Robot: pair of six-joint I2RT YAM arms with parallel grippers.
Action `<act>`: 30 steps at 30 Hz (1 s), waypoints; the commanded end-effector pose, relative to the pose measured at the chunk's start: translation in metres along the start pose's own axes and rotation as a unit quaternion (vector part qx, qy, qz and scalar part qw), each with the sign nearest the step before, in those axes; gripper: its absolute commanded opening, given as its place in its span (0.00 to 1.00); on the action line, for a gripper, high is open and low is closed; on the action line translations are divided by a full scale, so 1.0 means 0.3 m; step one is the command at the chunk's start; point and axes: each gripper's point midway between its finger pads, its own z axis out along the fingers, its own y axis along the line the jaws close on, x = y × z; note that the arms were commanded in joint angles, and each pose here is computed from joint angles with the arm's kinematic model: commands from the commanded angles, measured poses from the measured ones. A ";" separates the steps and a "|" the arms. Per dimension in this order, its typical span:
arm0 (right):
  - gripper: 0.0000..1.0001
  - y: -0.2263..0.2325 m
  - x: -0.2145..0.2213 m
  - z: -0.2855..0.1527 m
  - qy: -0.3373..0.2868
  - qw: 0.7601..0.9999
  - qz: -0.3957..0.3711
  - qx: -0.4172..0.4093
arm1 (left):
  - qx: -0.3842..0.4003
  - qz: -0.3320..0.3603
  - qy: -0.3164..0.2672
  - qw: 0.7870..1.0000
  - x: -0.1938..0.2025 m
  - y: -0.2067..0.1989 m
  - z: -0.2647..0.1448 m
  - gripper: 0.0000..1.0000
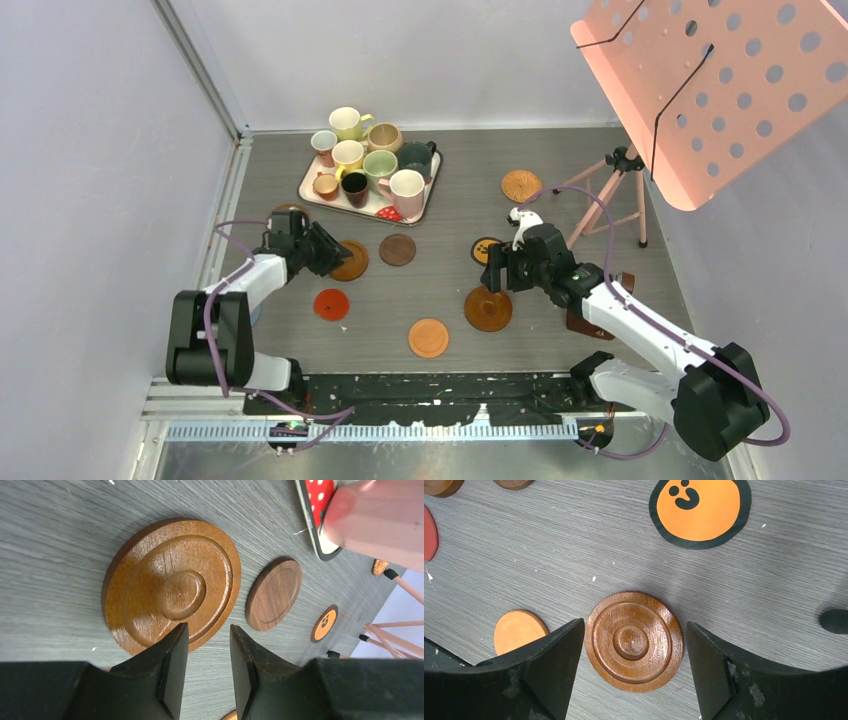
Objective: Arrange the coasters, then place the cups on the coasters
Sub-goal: Move the coaster to the center of the board.
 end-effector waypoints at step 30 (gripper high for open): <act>0.81 0.005 -0.026 -0.010 -0.022 1.000 -0.004 -0.001 | 0.001 0.028 -0.016 0.999 -0.080 -0.034 -0.013 0.38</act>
